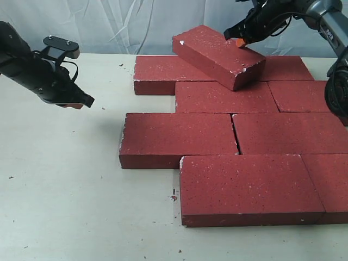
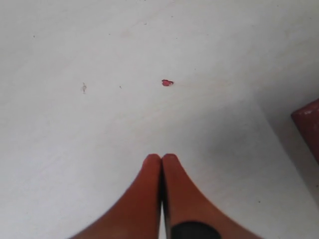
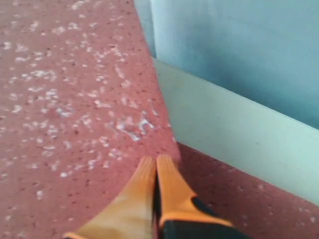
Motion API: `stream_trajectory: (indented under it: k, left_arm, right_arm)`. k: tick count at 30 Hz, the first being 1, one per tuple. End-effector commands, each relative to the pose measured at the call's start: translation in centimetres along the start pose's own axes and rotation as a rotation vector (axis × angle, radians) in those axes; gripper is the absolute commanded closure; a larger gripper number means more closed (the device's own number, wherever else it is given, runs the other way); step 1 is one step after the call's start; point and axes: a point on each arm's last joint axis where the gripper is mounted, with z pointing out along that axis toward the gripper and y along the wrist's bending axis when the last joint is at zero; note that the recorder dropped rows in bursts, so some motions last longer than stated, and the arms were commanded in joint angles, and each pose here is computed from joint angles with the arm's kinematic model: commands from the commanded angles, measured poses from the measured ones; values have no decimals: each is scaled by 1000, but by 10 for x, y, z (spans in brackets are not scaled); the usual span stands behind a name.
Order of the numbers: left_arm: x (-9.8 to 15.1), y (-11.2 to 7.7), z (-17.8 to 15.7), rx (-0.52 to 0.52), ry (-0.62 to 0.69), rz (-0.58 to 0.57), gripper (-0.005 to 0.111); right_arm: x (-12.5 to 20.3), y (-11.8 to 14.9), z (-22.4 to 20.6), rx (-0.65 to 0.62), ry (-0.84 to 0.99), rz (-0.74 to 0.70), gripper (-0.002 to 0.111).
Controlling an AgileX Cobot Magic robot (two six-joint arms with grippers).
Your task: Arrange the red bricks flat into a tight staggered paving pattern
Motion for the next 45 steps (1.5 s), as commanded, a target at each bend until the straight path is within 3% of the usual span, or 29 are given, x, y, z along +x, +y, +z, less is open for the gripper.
stream_trajectory:
  k: [1,5,9,17,23,30,40,42,45]
  left_arm:
    - [-2,0,-3,-11,-20,4,107]
    - [-2,1,-3,-19,-29,4,107]
    - [-3,1,-3,-22,-34,4,107]
    - [-4,2,-3,-32,-46,2,107]
    - [-5,3,-3,-39,-54,2,107]
    - [-5,3,-3,-43,-60,2,107]
    - [-5,3,-3,-43,-60,2,107]
    - [-5,3,-3,-44,-59,4,107]
    - [-5,3,-3,-44,-59,4,107]
  right_arm:
    - [-20,9,-27,-33,-92,-49,109]
    - [-33,-5,-31,91,-240,32,109]
    - [-25,-18,-15,202,-235,55,109]
    - [-7,-20,15,181,-168,59,109]
    - [-5,-8,20,61,-166,6,109]
    - [-12,28,20,-100,-165,-95,109]
    - [-29,121,6,-347,-171,-321,109]
    - [-32,132,3,-320,-175,-395,109]
    - [-43,123,-2,-143,-222,-409,109]
